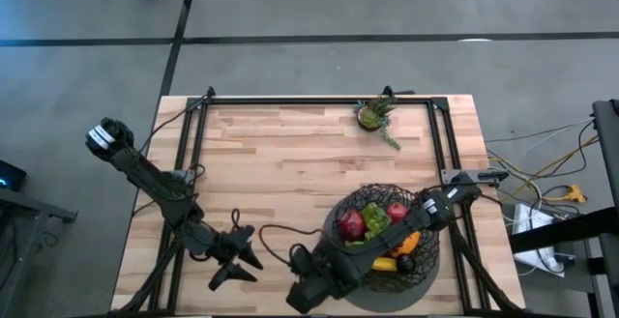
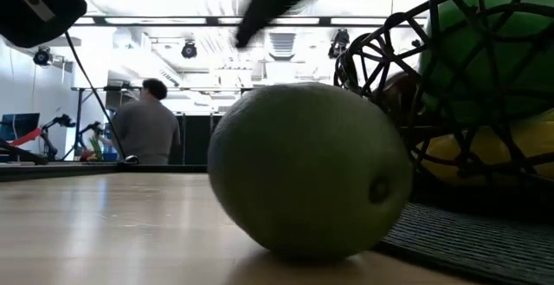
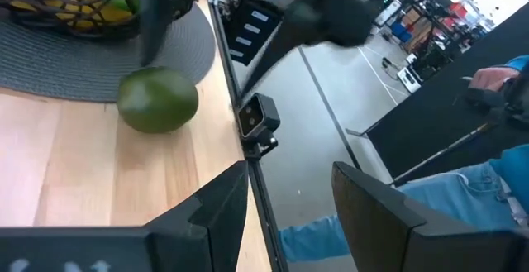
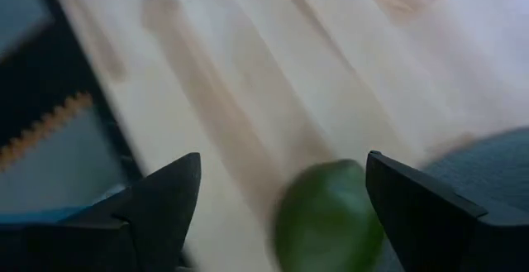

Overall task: Build produce basket
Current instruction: Put the lime in the black wire basket

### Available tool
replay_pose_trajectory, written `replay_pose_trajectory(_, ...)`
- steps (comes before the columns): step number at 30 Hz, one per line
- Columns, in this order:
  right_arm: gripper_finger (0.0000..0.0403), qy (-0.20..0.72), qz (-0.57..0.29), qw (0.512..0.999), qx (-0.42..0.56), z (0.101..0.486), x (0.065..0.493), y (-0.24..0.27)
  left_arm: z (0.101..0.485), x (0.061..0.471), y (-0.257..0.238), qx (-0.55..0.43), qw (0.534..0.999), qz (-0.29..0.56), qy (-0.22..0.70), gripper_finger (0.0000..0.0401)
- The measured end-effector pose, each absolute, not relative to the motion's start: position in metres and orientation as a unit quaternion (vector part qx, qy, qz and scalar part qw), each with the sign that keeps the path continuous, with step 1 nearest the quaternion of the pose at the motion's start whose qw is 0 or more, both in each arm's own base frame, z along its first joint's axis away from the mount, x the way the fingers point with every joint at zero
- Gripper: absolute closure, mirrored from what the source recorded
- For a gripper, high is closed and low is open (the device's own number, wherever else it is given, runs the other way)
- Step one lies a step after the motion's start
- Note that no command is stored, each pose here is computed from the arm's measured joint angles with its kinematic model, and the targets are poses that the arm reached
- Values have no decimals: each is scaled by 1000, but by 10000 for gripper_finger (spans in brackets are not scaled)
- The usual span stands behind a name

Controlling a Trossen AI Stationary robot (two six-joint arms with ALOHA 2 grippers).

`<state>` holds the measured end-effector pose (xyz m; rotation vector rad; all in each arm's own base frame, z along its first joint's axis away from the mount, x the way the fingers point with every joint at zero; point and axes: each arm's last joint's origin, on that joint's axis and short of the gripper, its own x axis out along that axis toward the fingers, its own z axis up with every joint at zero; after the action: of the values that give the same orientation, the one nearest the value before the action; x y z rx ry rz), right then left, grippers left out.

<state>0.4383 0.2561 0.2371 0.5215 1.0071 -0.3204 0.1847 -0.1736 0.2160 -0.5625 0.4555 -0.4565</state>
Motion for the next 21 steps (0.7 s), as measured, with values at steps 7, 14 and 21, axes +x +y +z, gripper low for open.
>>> replay_pose_trajectory(7,77,523,-138,825,163,219,437,252,213,186,-171,-265,912,-210,234,241)
replay_pose_trajectory(14,77,563,-144,801,145,201,434,251,212,185,-171,-264,911,-209,237,241)
replay_pose_trajectory(21,77,588,-132,783,154,188,435,253,212,185,-171,-264,911,-208,238,241)
